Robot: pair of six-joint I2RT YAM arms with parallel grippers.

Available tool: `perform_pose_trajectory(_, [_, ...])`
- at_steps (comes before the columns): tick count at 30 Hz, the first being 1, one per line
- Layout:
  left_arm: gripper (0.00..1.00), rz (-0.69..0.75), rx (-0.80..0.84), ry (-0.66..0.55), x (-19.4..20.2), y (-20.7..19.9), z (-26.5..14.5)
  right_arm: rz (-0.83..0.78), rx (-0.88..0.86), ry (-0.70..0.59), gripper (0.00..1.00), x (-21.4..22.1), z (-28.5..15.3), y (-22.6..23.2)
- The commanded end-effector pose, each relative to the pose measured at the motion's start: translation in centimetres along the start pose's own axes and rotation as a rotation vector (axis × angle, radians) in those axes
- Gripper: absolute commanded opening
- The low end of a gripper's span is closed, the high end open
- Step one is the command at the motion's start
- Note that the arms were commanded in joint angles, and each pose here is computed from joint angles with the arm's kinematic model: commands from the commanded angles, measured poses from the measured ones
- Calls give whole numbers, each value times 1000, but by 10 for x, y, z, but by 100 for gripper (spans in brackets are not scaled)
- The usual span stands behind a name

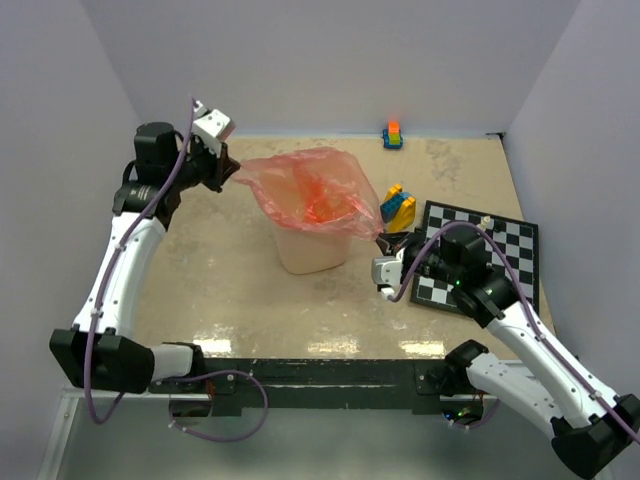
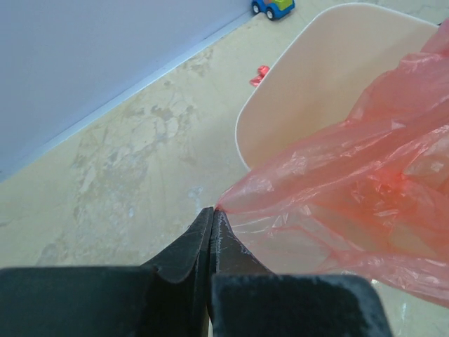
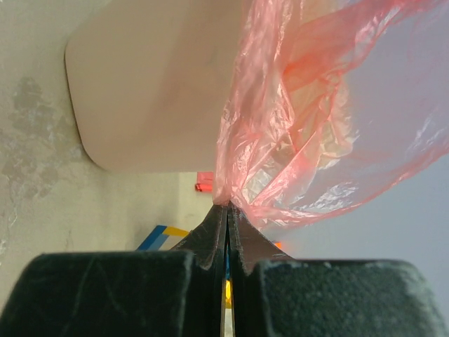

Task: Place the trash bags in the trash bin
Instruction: Place the trash bag in the trash bin.

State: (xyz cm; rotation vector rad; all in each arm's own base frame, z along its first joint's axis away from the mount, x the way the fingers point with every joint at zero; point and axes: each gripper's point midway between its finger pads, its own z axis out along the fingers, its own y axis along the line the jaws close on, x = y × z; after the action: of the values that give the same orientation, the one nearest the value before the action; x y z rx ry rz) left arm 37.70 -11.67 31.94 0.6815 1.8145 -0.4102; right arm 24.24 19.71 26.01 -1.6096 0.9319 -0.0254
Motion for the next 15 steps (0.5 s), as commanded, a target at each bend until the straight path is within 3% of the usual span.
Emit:
perform_pose_trajectory(1, [0,100,-93,-134,-15,10,-27,-76,3,-25,0,-2,5,0])
perform_pose_trajectory(8, [0,182,21,-137,34,-22,-28,-122,-1,-8,0,10,17,4])
perform_pose_trajectory(15, [1,131,-235,-93,69,21,-23,-68,-18,59,0,31,26,18])
